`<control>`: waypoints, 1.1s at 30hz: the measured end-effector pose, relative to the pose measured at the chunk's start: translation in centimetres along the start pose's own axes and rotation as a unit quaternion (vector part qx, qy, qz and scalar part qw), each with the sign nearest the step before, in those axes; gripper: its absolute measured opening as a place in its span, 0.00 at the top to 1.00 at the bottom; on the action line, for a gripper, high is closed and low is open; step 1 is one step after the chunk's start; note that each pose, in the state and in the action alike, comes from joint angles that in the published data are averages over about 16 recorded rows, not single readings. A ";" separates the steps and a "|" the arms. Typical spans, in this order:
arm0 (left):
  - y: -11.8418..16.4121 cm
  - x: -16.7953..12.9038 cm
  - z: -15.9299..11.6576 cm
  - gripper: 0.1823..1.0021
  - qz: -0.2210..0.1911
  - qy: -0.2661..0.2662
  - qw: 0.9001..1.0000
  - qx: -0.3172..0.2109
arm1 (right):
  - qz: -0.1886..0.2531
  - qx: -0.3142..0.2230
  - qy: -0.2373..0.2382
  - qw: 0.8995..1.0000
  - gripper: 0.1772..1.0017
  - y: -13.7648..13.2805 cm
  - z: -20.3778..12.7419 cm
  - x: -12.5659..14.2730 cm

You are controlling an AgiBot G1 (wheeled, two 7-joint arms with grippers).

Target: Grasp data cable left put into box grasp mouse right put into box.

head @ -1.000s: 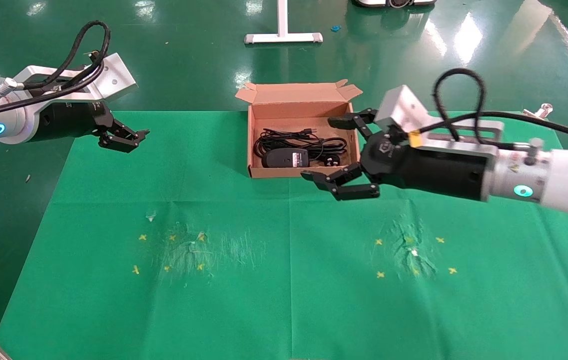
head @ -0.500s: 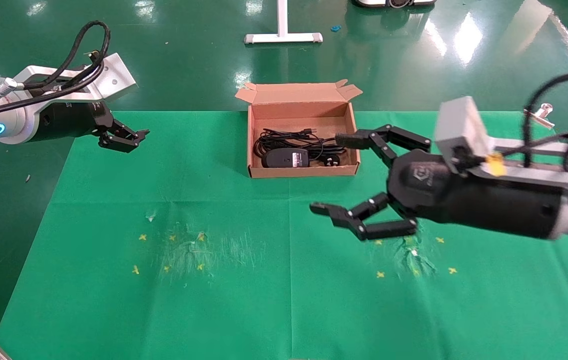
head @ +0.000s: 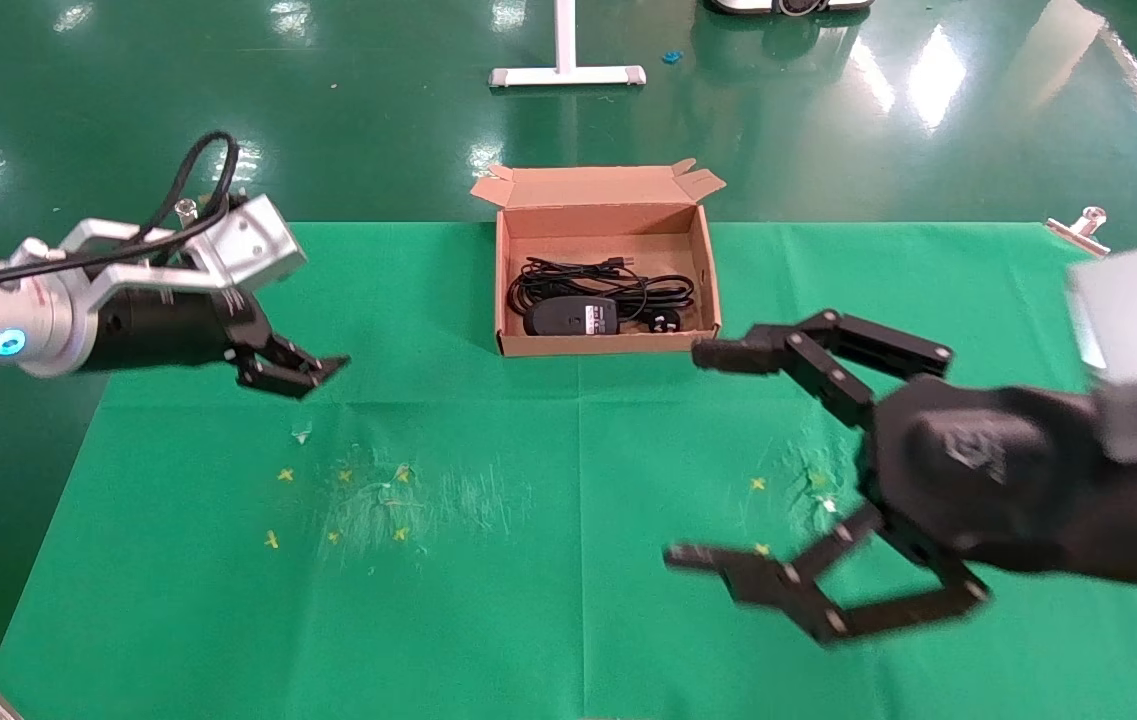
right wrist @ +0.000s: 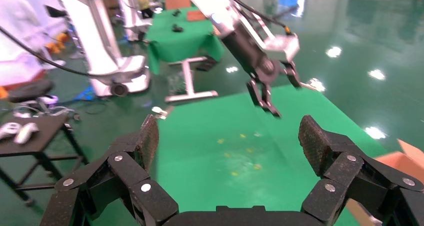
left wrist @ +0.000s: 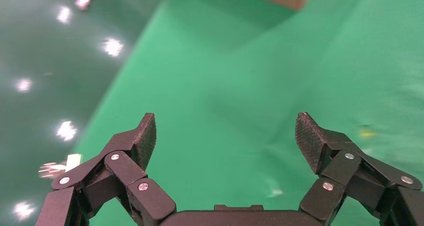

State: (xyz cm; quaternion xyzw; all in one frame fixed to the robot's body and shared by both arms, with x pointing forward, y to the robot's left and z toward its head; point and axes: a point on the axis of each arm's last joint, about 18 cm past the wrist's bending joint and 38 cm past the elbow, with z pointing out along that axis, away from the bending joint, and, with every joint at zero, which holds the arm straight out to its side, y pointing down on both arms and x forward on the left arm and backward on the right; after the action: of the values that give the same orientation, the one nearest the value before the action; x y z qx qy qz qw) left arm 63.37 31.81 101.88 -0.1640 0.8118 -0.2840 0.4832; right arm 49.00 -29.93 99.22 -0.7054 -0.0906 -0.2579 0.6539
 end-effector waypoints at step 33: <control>0.2 9.4 -6.2 0.00 -0.068 0.255 0.928 0.262 | 0.002 0.008 -0.017 1.000 0.00 -0.6 -0.6 -1.2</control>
State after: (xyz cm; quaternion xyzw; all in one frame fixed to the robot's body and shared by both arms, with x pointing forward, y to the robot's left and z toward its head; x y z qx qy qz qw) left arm 53.40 28.74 97.55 -0.0085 0.7912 -0.5512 0.2648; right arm 47.54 -30.21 99.21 -0.7047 -0.1018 -0.2437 0.6585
